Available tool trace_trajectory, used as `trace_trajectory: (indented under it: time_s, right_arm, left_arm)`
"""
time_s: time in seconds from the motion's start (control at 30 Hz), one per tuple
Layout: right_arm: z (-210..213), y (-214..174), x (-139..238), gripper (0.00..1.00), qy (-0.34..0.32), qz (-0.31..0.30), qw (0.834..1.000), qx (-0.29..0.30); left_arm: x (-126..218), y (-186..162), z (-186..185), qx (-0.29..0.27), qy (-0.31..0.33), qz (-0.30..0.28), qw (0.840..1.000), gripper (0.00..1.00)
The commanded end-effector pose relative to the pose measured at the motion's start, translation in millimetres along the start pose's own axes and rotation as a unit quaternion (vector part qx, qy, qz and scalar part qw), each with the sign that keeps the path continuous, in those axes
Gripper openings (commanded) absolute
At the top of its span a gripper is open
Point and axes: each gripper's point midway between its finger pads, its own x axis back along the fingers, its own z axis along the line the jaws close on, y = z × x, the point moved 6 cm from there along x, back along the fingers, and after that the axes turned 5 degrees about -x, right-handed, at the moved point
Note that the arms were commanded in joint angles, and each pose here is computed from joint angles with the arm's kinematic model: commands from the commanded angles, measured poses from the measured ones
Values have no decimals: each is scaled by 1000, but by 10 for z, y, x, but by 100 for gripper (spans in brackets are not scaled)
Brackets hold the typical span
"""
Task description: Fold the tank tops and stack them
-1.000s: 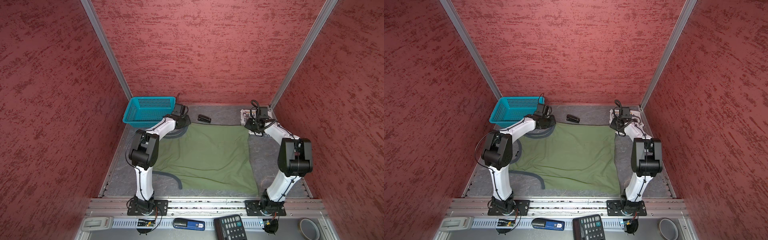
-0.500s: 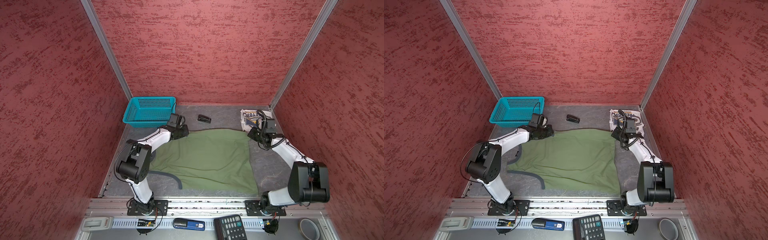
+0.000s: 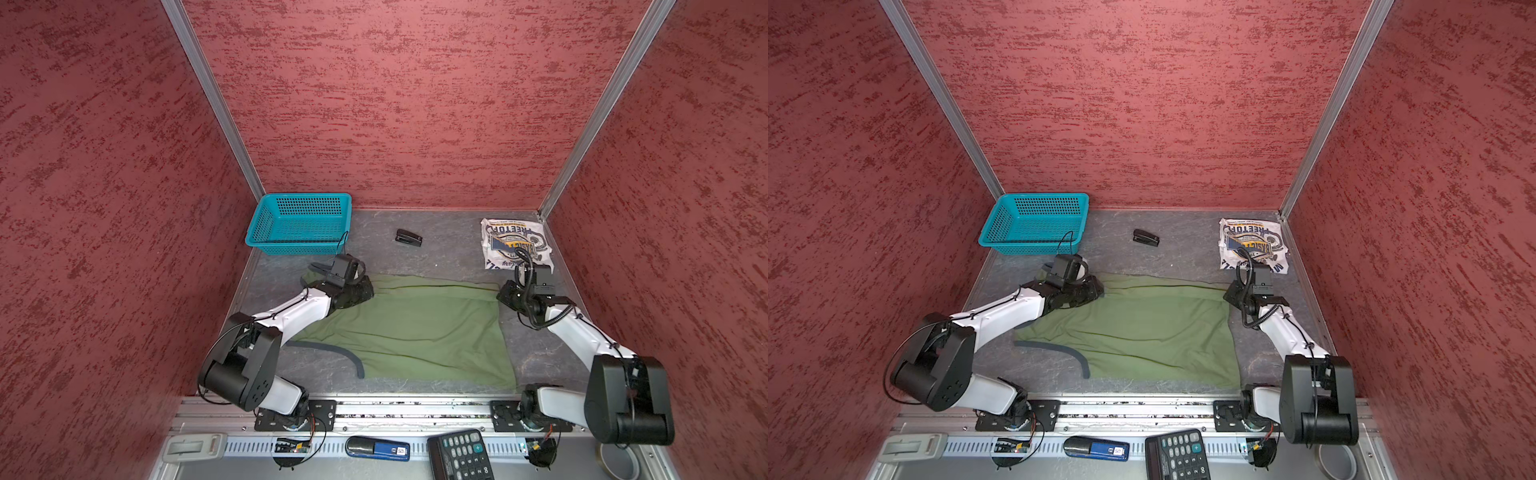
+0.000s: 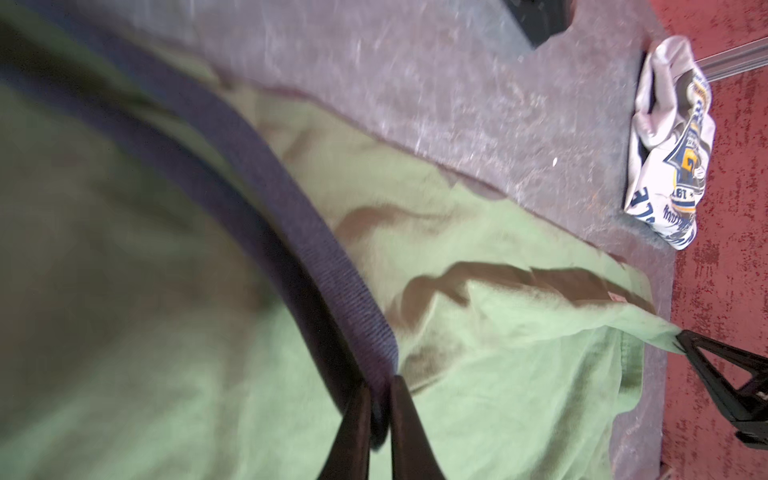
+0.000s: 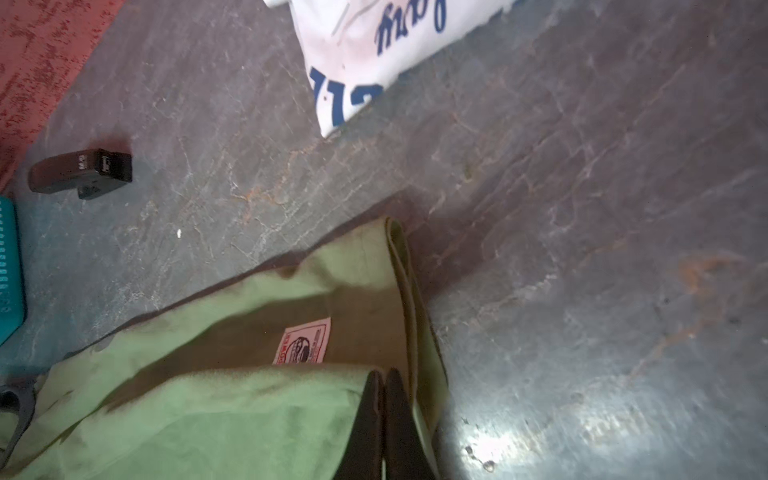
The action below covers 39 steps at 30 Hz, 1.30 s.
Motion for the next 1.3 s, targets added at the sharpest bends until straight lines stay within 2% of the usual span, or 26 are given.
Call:
trace_trajectory:
  time_s: [0.0,0.23,0.43,0.6,0.7,0.8,0.87,1.03,1.27]
  right_arm:
    - [-20,37,38,2,5,-25,999,-19]
    - [-66,-1,60,2,0,-31,999,-33]
    - [36,119,237,2,12,-61,998,-17]
    - [-3,80,232,3,4,-55,998,-19]
    - [-45,26,198,4,3,-49,999,-22]
    - [-62,9,172,5,1,-46,999,-23]
    - [-69,1,156,6,-1,-44,999,-24]
    - [-83,-9,124,7,-2,-43,999,-25]
    - [-141,-57,68,7,-11,-36,999,-28]
  left_arm:
    - [-16,-67,27,14,1,-10,1000,15]
    - [-16,-152,98,30,5,-7,1000,17]
    - [151,2,-22,16,-2,-32,999,10]
    - [286,-9,-43,14,-2,-46,999,7]
    - [232,-60,-17,12,2,-27,1000,15]
    - [127,-93,10,8,17,-10,1000,38]
    - [53,-90,22,9,25,-3,1000,44]
    - [-145,-54,-1,3,29,13,999,44]
    - [-310,-38,29,2,40,23,999,29]
